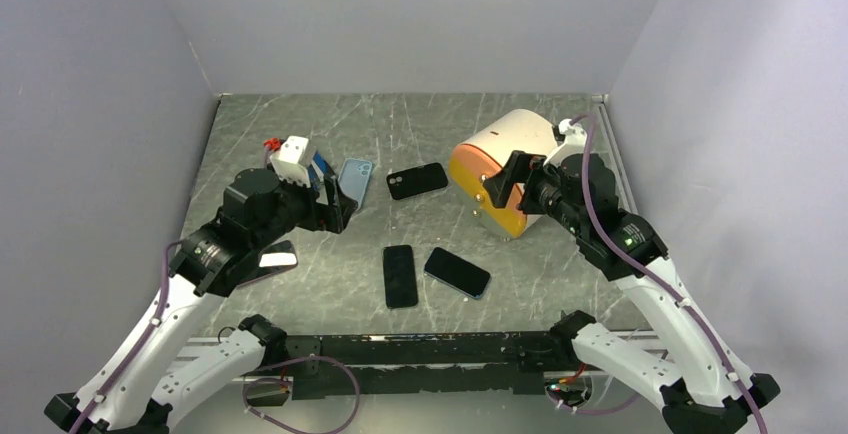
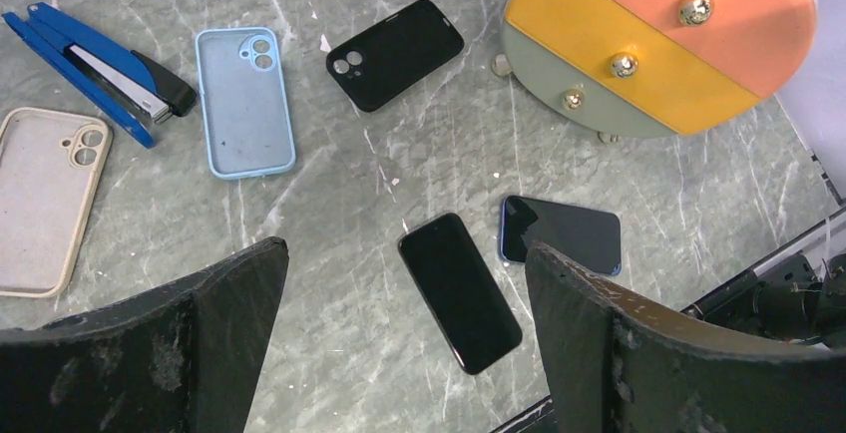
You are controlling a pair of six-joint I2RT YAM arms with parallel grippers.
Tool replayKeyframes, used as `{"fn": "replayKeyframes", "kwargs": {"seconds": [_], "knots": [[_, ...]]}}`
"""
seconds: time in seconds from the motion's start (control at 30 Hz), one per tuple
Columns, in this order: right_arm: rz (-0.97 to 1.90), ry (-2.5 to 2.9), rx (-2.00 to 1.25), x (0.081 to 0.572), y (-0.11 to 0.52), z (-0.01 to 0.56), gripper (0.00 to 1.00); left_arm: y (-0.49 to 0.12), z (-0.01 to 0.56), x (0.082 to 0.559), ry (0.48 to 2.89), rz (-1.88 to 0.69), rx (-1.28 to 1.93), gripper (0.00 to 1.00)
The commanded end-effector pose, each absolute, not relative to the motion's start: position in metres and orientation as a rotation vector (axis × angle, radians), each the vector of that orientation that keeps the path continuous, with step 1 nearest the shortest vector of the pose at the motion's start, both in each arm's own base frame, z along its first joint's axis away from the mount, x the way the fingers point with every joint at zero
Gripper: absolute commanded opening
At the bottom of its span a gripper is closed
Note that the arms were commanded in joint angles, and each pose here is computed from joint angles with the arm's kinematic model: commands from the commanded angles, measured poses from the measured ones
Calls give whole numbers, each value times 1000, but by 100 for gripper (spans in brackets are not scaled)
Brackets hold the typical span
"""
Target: Put the phone into the phone case
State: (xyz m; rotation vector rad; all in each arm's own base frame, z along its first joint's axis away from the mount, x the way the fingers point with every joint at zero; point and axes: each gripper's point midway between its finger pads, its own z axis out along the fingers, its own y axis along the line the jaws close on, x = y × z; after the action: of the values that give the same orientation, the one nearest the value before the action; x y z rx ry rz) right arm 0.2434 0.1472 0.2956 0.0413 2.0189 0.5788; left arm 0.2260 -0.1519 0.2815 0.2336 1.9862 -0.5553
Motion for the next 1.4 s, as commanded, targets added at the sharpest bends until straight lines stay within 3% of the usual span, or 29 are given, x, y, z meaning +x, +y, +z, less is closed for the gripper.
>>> {"fn": "replayKeyframes", "kwargs": {"seconds": [0.0, 0.33, 0.53, 0.87, 1.0, 1.2, 1.37], "knots": [[584, 1975, 58, 242, 144, 306, 99, -152, 295, 223, 1941, -573, 242, 94], [606, 1975, 41, 239, 146, 304, 99, -144, 291, 221, 1947, -535, 221, 94], [775, 1950, -145, 225, 176, 309, 98, -136, 285, 220, 1963, -494, 212, 94], [881, 2060, -237, 219, 222, 275, 76, -104, 274, 222, 1978, -330, 109, 92], [833, 2067, -330, 210, 247, 264, 70, -93, 277, 222, 1950, -285, 65, 92], [733, 2048, -532, 200, 280, 236, 70, -72, 280, 216, 1918, -219, -14, 93], [590, 2234, -388, 213, 286, 194, 73, -57, 286, 211, 1885, -185, -78, 93]]}}
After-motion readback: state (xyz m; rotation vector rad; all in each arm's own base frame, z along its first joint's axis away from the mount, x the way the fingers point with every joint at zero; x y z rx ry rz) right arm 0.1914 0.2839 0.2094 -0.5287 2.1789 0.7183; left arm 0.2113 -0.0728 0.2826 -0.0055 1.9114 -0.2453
